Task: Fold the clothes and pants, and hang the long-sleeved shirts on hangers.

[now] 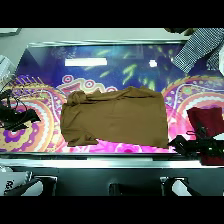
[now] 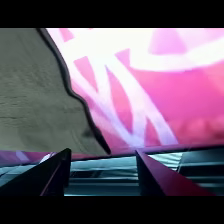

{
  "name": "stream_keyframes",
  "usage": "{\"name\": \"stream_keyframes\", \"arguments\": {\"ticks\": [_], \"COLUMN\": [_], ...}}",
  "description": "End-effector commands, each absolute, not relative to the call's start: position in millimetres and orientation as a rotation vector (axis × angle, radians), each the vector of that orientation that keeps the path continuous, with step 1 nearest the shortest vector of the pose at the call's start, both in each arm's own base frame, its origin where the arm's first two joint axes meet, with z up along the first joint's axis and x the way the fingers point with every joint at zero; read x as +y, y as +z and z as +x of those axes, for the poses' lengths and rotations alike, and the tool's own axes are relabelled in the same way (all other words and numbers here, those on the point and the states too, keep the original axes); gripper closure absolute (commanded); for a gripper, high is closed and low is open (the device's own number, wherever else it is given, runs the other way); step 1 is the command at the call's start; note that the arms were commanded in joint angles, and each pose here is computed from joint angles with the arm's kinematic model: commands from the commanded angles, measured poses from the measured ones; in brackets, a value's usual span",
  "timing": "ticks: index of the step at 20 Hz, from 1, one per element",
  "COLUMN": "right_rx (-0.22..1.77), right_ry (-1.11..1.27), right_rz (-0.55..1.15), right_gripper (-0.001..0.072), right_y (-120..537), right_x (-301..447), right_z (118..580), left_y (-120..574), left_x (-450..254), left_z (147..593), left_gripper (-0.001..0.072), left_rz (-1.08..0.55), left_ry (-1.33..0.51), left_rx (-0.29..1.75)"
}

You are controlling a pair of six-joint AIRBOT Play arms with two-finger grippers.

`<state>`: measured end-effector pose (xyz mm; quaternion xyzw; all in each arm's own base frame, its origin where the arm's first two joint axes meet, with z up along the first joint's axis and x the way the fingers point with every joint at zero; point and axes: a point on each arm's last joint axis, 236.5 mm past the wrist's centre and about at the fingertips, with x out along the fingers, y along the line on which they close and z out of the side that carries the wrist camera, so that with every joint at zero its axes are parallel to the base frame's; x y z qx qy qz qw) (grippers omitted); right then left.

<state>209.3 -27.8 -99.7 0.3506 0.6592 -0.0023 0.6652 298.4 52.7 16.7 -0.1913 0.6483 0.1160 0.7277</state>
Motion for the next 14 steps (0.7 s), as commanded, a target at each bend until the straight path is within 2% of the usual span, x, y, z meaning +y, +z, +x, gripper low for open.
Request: {"name": "stream_keyframes", "arguments": {"ticks": [1, 3, 5, 13, 14], "right_rx": [1.435, 1.433, 1.45, 1.53, 1.534], "right_ry": [-0.011, 0.02, 0.057, 0.117, 0.123], "right_rz": [0.783, 0.809, 0.848, 0.903, 0.89], "right_gripper": [0.0245, 0.0248, 0.032, 0.034, 0.0378], "right_y": [-107, -108, -109, -121, -123], "right_x": [-31, -24, -16, 13, 16], "right_z": [219, 221, 220, 197, 197], "left_y": [16, 16, 16, -25, -32], "left_x": [54, 54, 50, -1, -7], "left_z": [302, 306, 308, 298, 296], "left_gripper": [-0.0005, -0.0006, -0.0006, -0.0005, -0.0005], "left_rz": [-0.421, -0.427, -0.441, -0.575, -0.589], "left_ry": [0.259, 0.255, 0.243, 0.004, -0.016], "left_rx": [1.411, 1.398, 1.391, 1.416, 1.417]}}
